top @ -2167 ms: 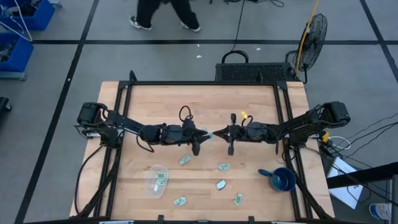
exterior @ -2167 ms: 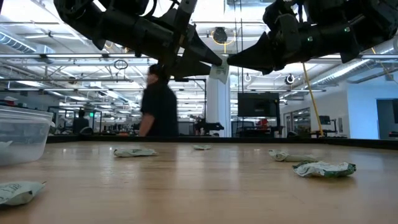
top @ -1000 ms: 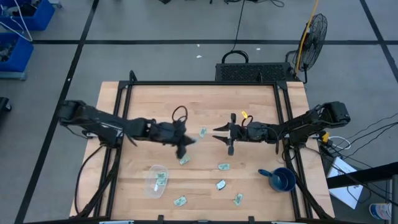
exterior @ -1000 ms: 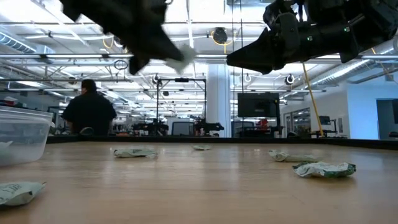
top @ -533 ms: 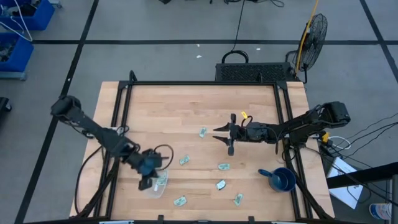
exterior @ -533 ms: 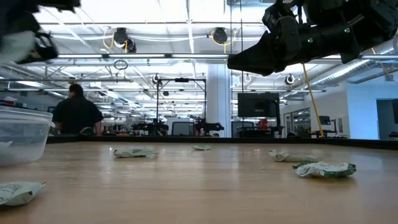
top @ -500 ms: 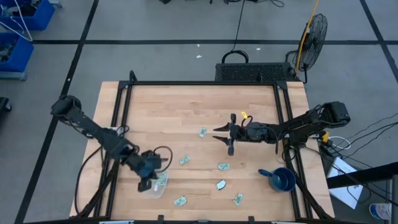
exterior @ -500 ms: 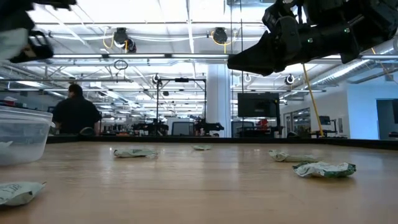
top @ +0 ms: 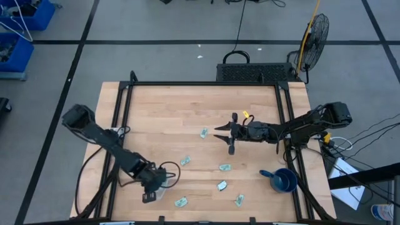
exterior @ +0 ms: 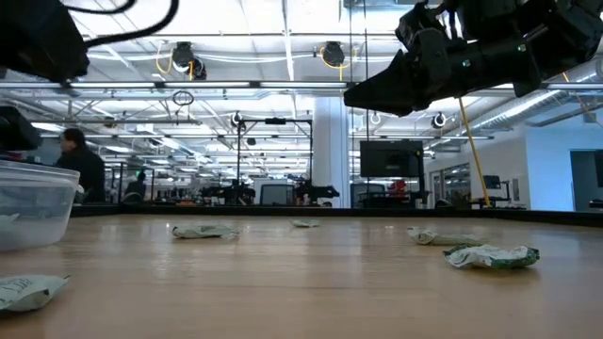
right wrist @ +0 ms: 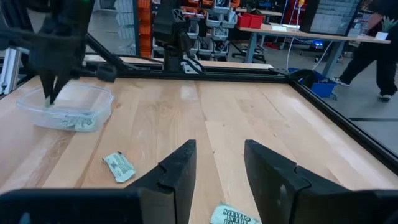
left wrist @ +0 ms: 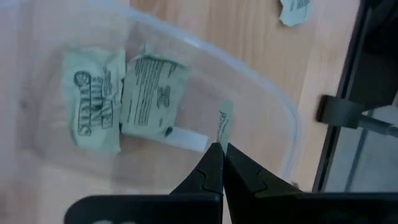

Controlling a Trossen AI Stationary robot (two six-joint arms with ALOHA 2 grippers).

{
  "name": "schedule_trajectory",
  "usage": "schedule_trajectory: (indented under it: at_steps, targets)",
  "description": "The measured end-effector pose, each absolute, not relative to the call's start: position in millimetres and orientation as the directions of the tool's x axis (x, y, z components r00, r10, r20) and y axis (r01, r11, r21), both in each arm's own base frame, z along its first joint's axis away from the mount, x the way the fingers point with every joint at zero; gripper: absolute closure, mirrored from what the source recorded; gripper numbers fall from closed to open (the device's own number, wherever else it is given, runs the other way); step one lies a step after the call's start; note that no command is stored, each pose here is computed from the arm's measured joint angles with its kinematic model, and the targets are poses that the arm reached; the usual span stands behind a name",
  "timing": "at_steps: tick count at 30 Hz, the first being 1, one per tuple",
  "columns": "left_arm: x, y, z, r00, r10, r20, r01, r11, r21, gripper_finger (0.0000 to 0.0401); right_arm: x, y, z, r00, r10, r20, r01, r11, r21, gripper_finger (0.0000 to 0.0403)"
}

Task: Pick and place Stevia / Truvia into bins
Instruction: Put the stevia packet into the transparent container

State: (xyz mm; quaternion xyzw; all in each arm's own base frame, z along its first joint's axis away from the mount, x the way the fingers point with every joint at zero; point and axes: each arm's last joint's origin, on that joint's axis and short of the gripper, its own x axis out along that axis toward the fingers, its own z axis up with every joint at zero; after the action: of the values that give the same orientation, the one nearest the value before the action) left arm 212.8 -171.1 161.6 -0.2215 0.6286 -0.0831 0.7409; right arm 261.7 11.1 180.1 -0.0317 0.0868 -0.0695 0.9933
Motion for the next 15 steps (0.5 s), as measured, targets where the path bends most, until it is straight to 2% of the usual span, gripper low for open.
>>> schedule_trajectory:
  at_steps: [4, 15]
  targets:
    - [216.6, -167.6, 157.3, 0.161, -0.421, -0.892, -0.199, 0.872, -0.448, 0.0389, 262.0, 10.7, 182.0, 0.978, -0.145, -0.149, 0.135, 0.988, -0.072, 0.0275]
    - [220.9, -160.8, 157.8, 0.174, -0.412, -0.895, -0.24, 0.863, -0.444, 0.0311, 262.5, 3.4, 183.1, 0.98, -0.146, -0.137, 0.138, 0.988, -0.069, 0.0275]
